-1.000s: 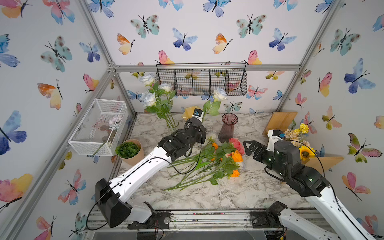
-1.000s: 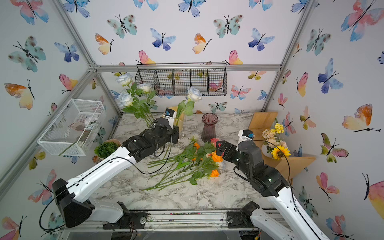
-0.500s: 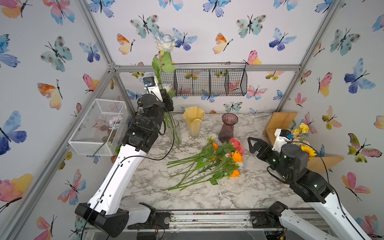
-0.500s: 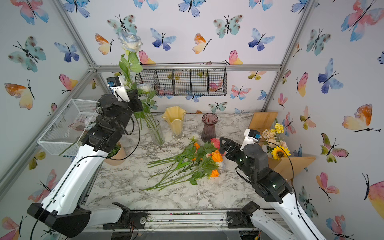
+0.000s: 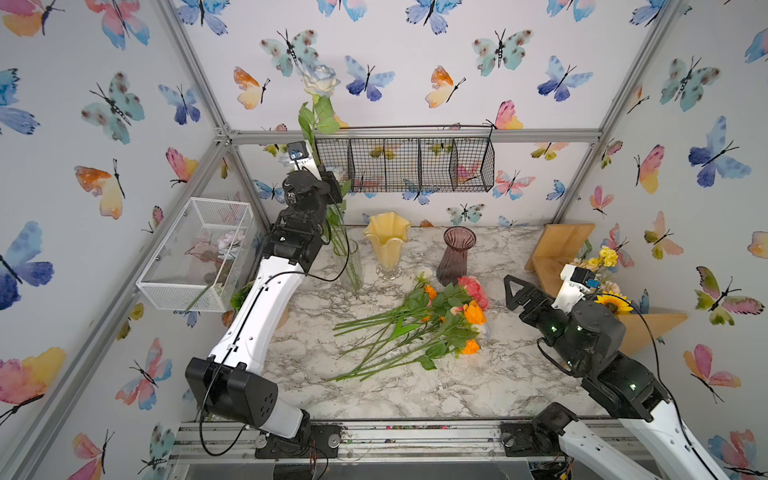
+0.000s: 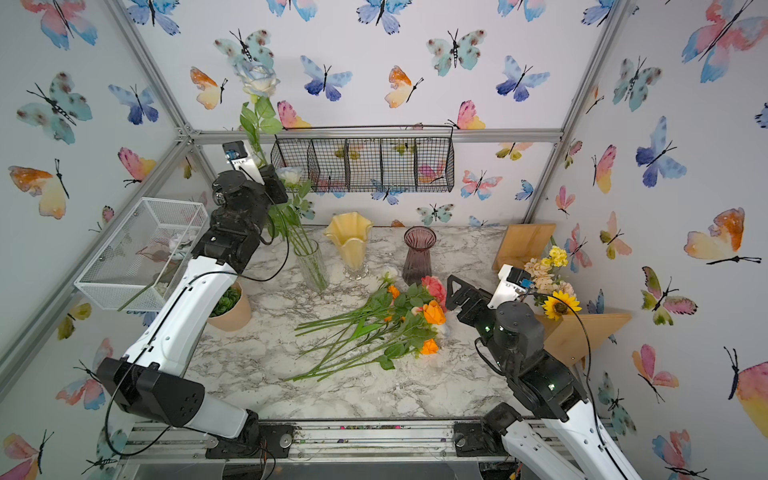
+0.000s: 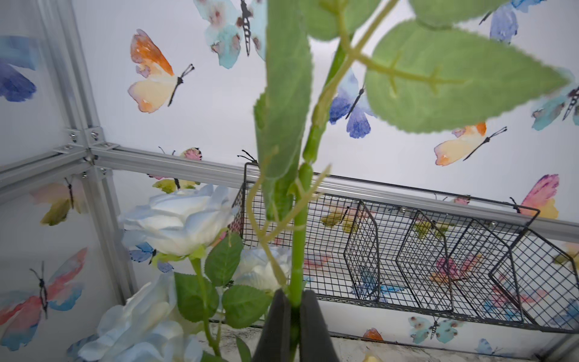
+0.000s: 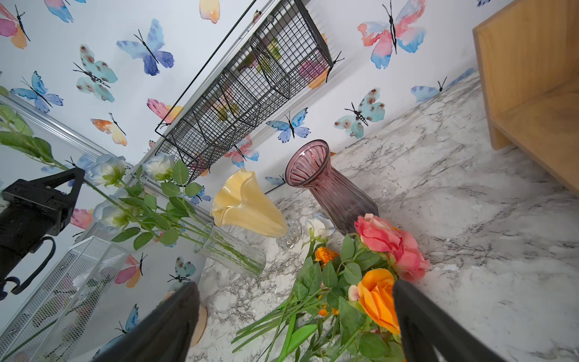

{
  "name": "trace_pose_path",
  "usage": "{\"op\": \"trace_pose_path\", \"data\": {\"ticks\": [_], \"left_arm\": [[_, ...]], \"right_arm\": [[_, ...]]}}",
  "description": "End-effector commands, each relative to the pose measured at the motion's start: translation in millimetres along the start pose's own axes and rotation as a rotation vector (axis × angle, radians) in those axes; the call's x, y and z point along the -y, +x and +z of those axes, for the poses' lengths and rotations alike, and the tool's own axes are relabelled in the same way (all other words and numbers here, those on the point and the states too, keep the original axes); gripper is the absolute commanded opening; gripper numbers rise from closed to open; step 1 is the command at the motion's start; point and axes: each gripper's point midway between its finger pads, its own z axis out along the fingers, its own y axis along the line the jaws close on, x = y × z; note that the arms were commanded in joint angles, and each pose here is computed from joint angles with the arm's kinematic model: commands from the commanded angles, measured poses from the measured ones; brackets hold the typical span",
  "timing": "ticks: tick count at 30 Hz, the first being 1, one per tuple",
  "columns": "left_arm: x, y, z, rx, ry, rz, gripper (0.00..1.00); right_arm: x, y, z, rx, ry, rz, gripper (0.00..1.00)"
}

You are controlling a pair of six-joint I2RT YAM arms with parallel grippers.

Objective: Arrange the flowers in different vases according to their colors
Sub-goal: Insert the flower into the vase.

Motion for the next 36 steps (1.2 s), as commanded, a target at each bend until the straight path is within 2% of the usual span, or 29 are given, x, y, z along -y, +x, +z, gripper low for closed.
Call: {"op": "trace_pose_path", "data": {"ticks": [1, 7, 11, 19, 32, 33, 34, 36], "left_arm": [[13, -19, 2, 0.06, 0.098, -0.073, 0.0], [9, 6, 14, 0.049, 0.102, -0.104, 0.0], [8, 25, 19, 0.05, 0.151, -0.138, 0.0], [-5, 48, 26, 0.053, 0.129, -0.16, 0.0], [-14, 88, 13, -0.029, 0.116, -0.162, 0.0], [-14, 91, 12, -0.044, 0.115, -0.171, 0.04], [-12, 92, 11, -0.052, 0.124, -0.173, 0.16], [-7, 90, 7, -0.057, 0.156, -0.188, 0.51]], "right_arm": [[5, -2, 5, 0.029, 0.022, -0.014, 0.98], [7, 6, 12, 0.016, 0.02, -0.017, 0.98], [8, 8, 15, 0.009, 0.024, -0.024, 0.98], [13, 11, 16, 0.012, 0.035, -0.03, 0.99], [10, 8, 14, 0.023, 0.025, -0.027, 0.98], [9, 6, 13, 0.026, 0.021, -0.026, 0.98], [8, 6, 13, 0.026, 0.019, -0.025, 0.98], [8, 4, 12, 0.026, 0.02, -0.024, 0.98]]}}
